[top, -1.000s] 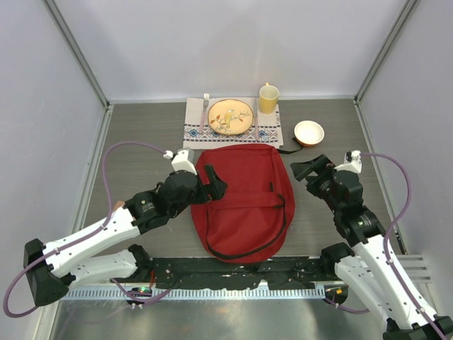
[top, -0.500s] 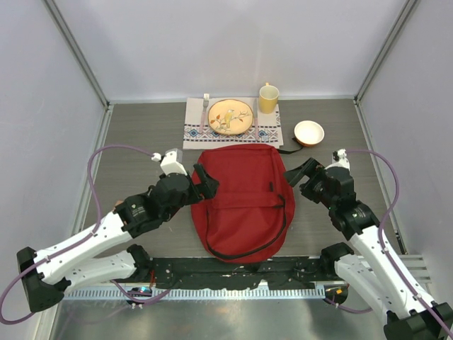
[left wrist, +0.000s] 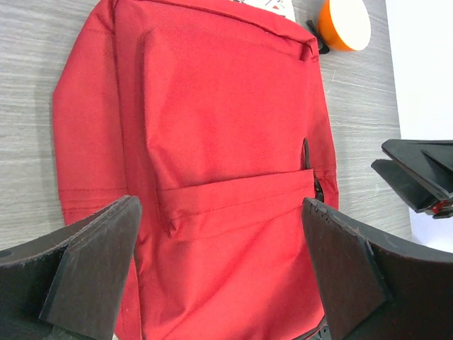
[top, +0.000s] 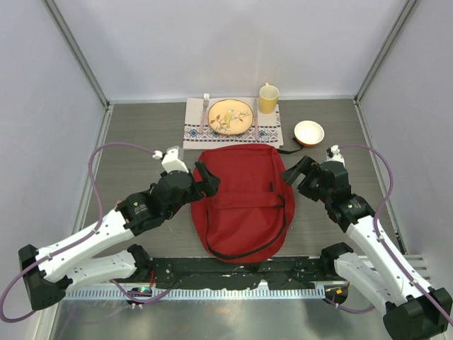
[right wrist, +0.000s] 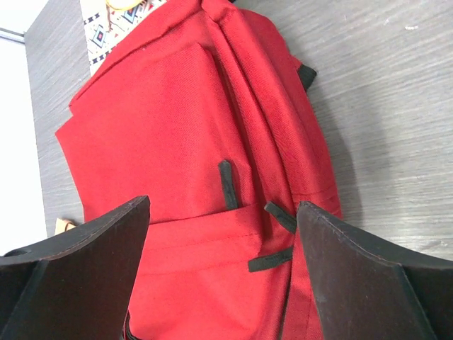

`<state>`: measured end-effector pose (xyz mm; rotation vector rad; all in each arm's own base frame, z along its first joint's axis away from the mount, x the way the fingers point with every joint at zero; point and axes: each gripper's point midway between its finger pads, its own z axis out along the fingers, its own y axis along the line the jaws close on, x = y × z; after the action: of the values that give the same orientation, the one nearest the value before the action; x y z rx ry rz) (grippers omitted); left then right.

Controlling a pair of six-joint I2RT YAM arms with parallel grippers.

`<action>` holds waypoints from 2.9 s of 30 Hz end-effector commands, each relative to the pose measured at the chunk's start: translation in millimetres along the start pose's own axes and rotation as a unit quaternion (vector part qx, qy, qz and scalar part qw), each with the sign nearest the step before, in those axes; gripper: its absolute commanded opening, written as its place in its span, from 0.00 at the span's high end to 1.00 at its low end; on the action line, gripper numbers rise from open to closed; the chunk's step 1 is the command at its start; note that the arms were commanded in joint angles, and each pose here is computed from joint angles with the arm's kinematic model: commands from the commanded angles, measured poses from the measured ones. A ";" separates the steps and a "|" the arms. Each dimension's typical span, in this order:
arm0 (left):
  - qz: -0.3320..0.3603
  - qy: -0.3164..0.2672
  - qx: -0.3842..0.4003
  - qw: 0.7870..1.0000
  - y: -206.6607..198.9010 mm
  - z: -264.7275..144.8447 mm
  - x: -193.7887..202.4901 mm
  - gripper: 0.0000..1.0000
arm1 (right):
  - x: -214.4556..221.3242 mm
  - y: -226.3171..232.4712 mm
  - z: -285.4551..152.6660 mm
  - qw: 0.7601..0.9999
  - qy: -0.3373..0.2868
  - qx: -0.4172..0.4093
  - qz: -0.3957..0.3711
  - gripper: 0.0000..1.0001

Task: Pack the student bag
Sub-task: Unzip the student bag at the center of the board.

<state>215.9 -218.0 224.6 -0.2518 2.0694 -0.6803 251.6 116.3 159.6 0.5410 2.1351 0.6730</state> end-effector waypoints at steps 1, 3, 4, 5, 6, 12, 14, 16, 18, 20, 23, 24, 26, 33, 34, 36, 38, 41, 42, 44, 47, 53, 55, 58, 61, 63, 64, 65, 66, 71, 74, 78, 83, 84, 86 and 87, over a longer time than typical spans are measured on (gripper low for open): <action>0.007 -0.030 0.021 0.999 -31.0 8.5 -26.4 0.00 | -33.4 29.4 -3.4 0.999 -0.037 -0.027 -0.025 0.10; 0.021 -0.021 0.024 0.999 -43.2 17.9 -26.1 0.00 | -33.4 32.9 -0.6 0.999 -0.028 -0.028 -0.024 0.10; 0.032 -0.019 0.029 0.999 -48.7 21.3 -26.3 0.00 | -29.4 31.4 3.3 0.999 -0.018 -0.026 -0.023 0.10; 0.042 -0.009 0.038 0.998 -56.0 25.0 -23.6 0.00 | -25.8 29.0 4.8 0.999 -0.012 -0.023 -0.020 0.10; 0.046 -0.009 0.045 0.998 -67.4 27.5 -29.0 0.00 | -19.3 20.2 8.2 1.000 -0.007 -0.012 -0.017 0.11; 0.122 0.040 0.025 0.991 -96.5 71.8 -15.8 0.00 | 4.3 -19.9 15.5 0.999 -0.007 0.033 0.008 0.19; 0.136 0.054 0.022 0.989 -104.3 88.9 -7.3 0.00 | 9.5 -23.0 16.1 0.999 -0.001 0.036 0.020 0.20; 0.140 0.077 0.029 0.987 -111.1 99.0 4.2 0.00 | 13.8 -35.2 16.6 0.998 0.000 0.060 0.033 0.25; 0.140 0.099 0.029 0.985 -118.4 115.9 18.1 0.00 | 14.4 -42.0 16.7 0.996 -0.005 0.077 0.048 0.27; 0.136 0.119 0.040 0.983 -131.3 122.8 24.9 0.00 | 12.0 -50.1 15.3 0.993 -0.016 0.097 0.063 0.29; 0.145 0.155 0.023 0.977 -129.2 139.0 44.8 0.01 | 12.6 -41.5 17.8 0.996 -0.009 0.070 0.062 0.33; 0.150 0.166 0.010 0.975 -122.5 143.1 52.3 0.01 | 11.2 -38.1 18.7 0.996 -0.006 0.064 0.055 0.34; 0.148 0.169 0.008 0.974 -119.1 144.3 56.7 0.01 | 15.2 -36.6 22.8 0.997 0.013 0.062 0.052 0.35; 0.149 0.182 0.029 0.972 -111.6 132.4 65.8 0.01 | 55.3 -36.8 41.6 0.994 0.103 0.021 0.039 0.40; 0.149 0.182 0.032 0.971 -111.5 127.9 63.9 0.01 | 58.9 -37.2 43.1 0.993 0.107 0.018 0.050 0.41; 0.160 0.190 0.030 0.968 -104.0 123.7 68.2 0.01 | 66.5 -35.5 47.7 0.993 0.108 -0.009 0.055 0.43; 0.166 0.192 0.025 0.967 -95.9 117.7 69.0 0.01 | 82.9 -37.2 47.7 0.988 0.135 -0.024 0.070 0.46; 0.166 0.193 0.023 0.967 -86.8 112.6 71.4 0.01 | 90.3 -21.4 47.0 0.982 0.158 -0.074 0.072 0.49; 0.165 0.192 0.026 0.967 -86.9 112.1 71.7 0.00 | 93.9 -25.6 46.1 0.982 0.166 -0.064 0.070 0.48; 0.166 0.193 0.026 0.967 -84.4 109.4 72.2 0.01 | 81.9 -39.1 47.1 0.989 0.137 -0.019 0.043 0.40; 0.166 0.194 0.026 0.967 -82.4 105.9 71.9 0.00 | 55.0 -45.0 35.0 0.997 0.076 0.015 0.019 0.30; 0.161 0.191 0.037 0.968 -82.6 99.2 70.1 0.00 | 17.3 -58.0 25.4 0.998 -0.014 0.069 0.003 0.20; 0.161 0.192 0.040 0.967 -82.6 97.0 70.1 0.00 | 19.0 -66.2 30.9 0.996 -0.005 0.089 -0.013 0.19; 0.161 0.198 0.042 0.966 -82.1 97.2 73.3 0.01 | 39.4 -61.7 45.9 0.996 0.057 0.069 -0.028 0.20; 0.162 0.203 0.045 0.965 -82.4 97.5 76.3 0.00 | 52.5 -61.6 55.4 0.994 0.084 0.054 -0.031 0.20; 0.160 0.205 0.047 0.964 -83.2 97.4 77.4 0.00 | 58.7 -64.8 60.8 0.994 0.091 0.050 -0.033 0.20; 0.160 0.207 0.044 0.964 -81.2 97.5 78.7 0.00 | 61.8 -65.0 62.3 0.994 0.096 0.046 -0.032 0.20; 0.158 0.206 0.046 0.965 -81.8 97.5 78.7 0.00 | 65.7 -66.6 63.5 0.993 0.102 0.045 -0.032 0.21; 0.156 0.206 0.046 0.965 -81.7 97.7 79.5 0.00 | 68.0 -67.1 66.1 0.993 0.107 0.042 -0.033 0.22; 0.141 0.206 0.061 0.966 -87.9 100.4 83.2 0.00 | 76.4 -48.7 67.2 0.992 0.125 -0.017 -0.028 0.67; 0.133 0.208 0.070 0.967 -94.7 103.3 84.6 0.00 | 68.6 -26.8 58.8 0.992 0.106 -0.068 -0.015 0.91; 0.122 0.207 0.084 0.967 -108.7 107.1 81.4 0.01 | 48.3 10.2 38.8 0.987 0.065 -0.145 0.023 0.97; 0.116 0.208 0.092 0.967 -117.4 110.2 80.6 0.03 | 24.6 51.9 8.1 0.969 0.019 -0.243 0.031 0.99; 0.115 0.208 0.092 0.967 -118.0 110.6 80.4 0.03 | 23.9 55.2 5.1 0.967 0.019 -0.252 0.034 0.99; 0.111 0.205 0.094 0.968 -119.8 111.6 79.6 0.06 | 20.2 63.7 -1.4 0.961 0.013 -0.273 0.037 0.99; 0.109 0.206 0.097 0.968 -121.6 111.1 80.1 0.07 | 20.6 65.1 -2.5 0.960 0.016 -0.277 0.038 0.99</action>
<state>244.1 -377.3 162.0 0.2699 2.4240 -0.7491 241.0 161.4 124.1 0.4083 2.0778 1.0868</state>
